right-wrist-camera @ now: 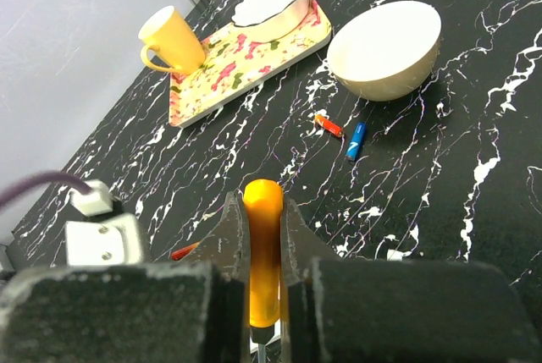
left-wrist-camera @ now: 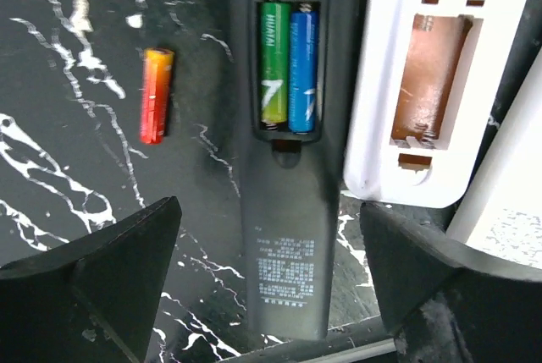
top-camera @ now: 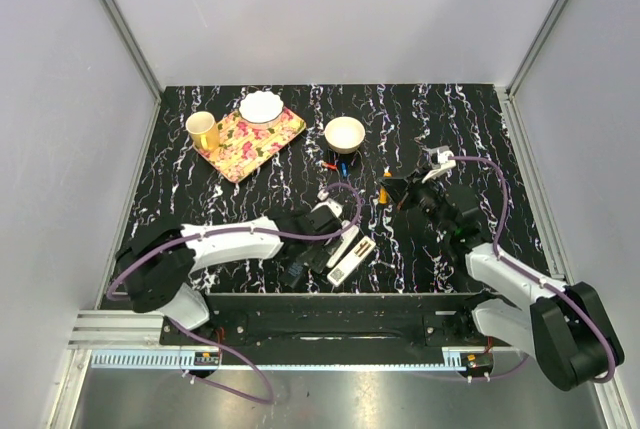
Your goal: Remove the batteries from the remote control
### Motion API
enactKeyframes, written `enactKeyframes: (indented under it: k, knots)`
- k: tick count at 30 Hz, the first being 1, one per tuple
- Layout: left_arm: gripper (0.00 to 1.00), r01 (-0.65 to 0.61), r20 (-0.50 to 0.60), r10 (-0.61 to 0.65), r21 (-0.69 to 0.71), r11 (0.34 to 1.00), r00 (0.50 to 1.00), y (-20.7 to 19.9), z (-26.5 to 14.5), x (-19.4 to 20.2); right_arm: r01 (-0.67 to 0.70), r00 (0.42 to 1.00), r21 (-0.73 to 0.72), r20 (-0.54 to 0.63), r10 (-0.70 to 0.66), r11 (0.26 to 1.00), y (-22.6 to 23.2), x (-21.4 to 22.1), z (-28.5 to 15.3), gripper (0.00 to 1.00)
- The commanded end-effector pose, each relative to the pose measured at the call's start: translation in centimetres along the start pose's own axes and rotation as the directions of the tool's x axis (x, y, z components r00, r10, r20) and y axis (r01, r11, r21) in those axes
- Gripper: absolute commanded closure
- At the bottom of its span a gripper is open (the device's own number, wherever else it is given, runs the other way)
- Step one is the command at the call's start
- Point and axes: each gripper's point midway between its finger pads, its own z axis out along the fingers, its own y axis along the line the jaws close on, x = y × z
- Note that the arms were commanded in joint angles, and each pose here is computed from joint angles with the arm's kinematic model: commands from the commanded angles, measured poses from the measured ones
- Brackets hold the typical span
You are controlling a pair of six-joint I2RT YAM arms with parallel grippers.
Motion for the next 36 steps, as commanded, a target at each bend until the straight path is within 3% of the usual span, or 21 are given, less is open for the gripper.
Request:
enactKeyframes:
  k: [1,5,6,10,11,12,13,21,25,30,36]
  knots:
    - [0.07,0.169,0.216,-0.165,-0.001,0.986,0.962,1.3,-3.6,-3.8,-0.002,0.999,-0.052,0.037,0.004,0.999,1.0,-0.9,0.4,1.00]
    - [0.10,0.220,0.311,-0.274,0.195,0.956,0.910,-0.3,-6.7,-4.7,-0.007,1.000,-0.064,0.030,0.009,0.998,1.1,-0.8,0.9,1.00]
    - [0.14,0.206,0.347,-0.319,0.325,0.923,0.882,-1.8,-8.5,-5.8,-0.007,1.000,-0.066,0.027,0.009,0.998,1.1,-0.7,1.0,1.00]
    - [0.64,0.235,0.287,-0.414,0.497,0.835,0.864,-4.4,-8.4,-3.7,-0.017,1.000,-0.089,0.011,0.018,0.996,1.5,-0.3,1.9,1.00]
    - [0.88,0.248,0.256,-0.413,0.495,0.832,0.874,-4.7,-7.5,-2.4,-0.021,1.000,-0.096,0.015,0.023,0.995,1.8,-0.4,2.2,1.00]
    - [0.97,0.257,0.235,-0.410,0.488,0.834,0.881,-4.9,-7.0,-1.7,-0.026,0.999,-0.108,0.018,0.028,0.994,2.2,-0.5,2.4,1.00]
    - [1.00,0.289,0.202,-0.419,0.466,0.836,0.885,-5.0,-6.1,-1.0,-0.034,0.999,-0.118,0.025,0.037,0.992,2.5,-0.4,2.9,1.00]
    - [1.00,0.368,0.094,-0.410,0.295,0.882,0.907,-5.3,-2.3,2.9,0.016,0.998,-0.172,0.056,-0.007,0.985,6.0,0.8,5.7,1.00]
    - [1.00,0.434,0.061,-0.453,0.201,0.878,0.889,-4.2,-1.3,4.7,0.008,0.998,-0.180,0.065,0.003,0.984,6.2,1.0,6.6,1.00]
    - [1.00,0.513,0.086,-0.512,0.017,0.858,0.855,-0.7,-1.1,6.7,0.002,0.996,-0.180,0.086,0.014,0.984,6.0,1.2,7.0,1.00]
    - [1.00,0.533,0.115,-0.528,-0.018,0.846,0.842,0.3,-1.6,6.6,0.007,0.993,-0.207,0.119,0.018,0.978,6.8,1.5,7.3,1.00]
